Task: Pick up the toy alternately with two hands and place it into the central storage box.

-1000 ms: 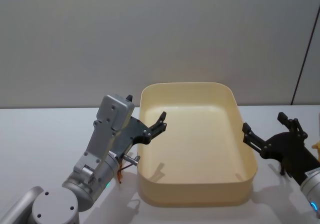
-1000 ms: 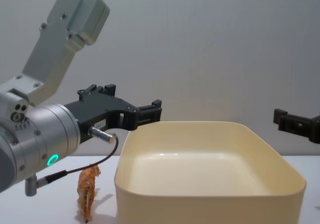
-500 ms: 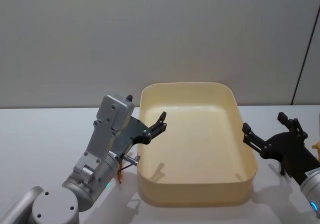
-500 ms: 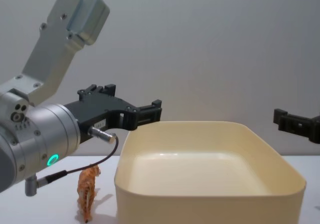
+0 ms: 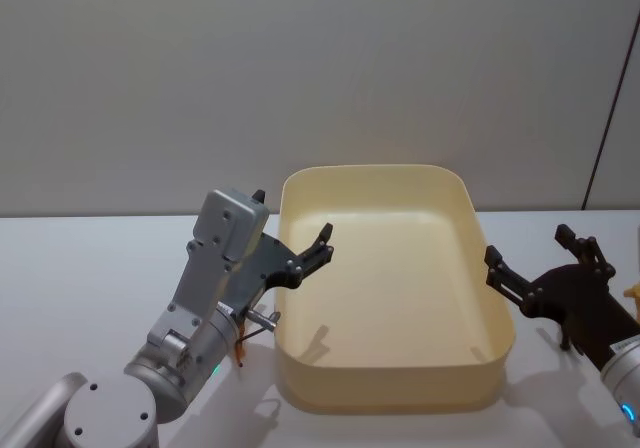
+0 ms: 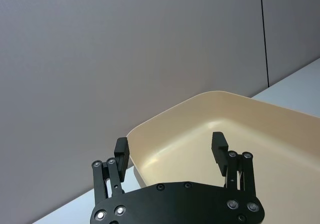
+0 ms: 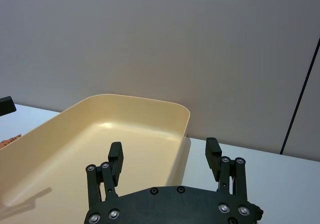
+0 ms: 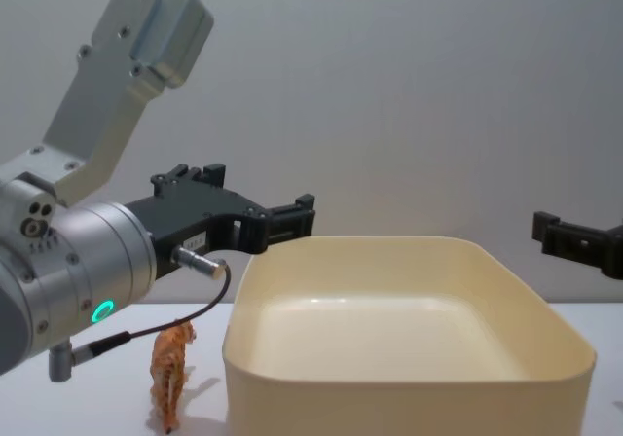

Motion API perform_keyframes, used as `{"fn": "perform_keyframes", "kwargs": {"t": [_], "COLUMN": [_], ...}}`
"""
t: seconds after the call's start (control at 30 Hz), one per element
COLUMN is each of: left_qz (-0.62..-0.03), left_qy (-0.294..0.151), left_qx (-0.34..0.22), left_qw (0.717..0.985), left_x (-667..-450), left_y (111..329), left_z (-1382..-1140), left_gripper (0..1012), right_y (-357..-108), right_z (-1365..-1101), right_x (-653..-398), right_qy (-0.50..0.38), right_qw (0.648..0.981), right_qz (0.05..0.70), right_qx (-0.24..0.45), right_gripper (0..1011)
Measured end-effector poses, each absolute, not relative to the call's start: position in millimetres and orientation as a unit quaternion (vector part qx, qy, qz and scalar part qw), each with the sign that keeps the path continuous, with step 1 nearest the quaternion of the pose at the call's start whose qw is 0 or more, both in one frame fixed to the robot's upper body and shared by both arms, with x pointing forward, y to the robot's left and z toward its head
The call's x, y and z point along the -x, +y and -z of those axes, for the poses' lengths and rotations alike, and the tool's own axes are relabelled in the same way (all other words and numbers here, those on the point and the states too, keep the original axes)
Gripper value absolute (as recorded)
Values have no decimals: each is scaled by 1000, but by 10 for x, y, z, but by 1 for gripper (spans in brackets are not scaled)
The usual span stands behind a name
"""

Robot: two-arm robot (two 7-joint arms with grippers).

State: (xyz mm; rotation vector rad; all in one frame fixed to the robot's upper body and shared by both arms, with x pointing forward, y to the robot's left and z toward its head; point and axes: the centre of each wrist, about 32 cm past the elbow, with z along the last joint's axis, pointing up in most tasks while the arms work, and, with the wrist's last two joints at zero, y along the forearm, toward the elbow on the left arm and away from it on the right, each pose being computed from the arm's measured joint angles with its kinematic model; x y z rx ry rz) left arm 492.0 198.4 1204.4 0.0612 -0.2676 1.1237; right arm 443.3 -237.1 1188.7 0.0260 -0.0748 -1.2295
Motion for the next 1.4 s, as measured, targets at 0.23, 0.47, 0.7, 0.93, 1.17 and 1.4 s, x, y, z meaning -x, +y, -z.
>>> {"fn": "perform_keyframes", "kwargs": {"t": [0.23,0.47,0.7,0.93,1.17,1.4], "left_qz": [-531,-531,-531,-531,-531,-531], "left_qy": [-126,-126,-126,-126,-126,-126], "left_qx": [-29,-29,-29,-29,-29,-29], "left_qw": [837,837,837,837,837,837], "left_x": [-4920,-4920,-4920,-4920,-4920,-4920], "left_y": [1984,1984,1984,1984,1984,1984], "left_z": [-12044,-12044,-12044,-12044,-12044,-12044], "left_gripper": [1001,1001,1001,1001,1001,1001], "right_y": [-2371,-2371,-2372,-2434,-2585,-2776], "right_z": [-11887,-11887,-11886,-11886,-11891,-11910], "right_x": [-4433,-4433,-4432,-4370,-4252,-4137], "right_qy": [-35,-35,-35,-39,-44,-47], "right_qw": [816,816,816,811,801,788], "right_qz": [577,577,577,583,597,614], "right_qx": [-12,-12,-12,-5,9,26], "right_gripper": [1001,1001,1001,1001,1001,1001]}}
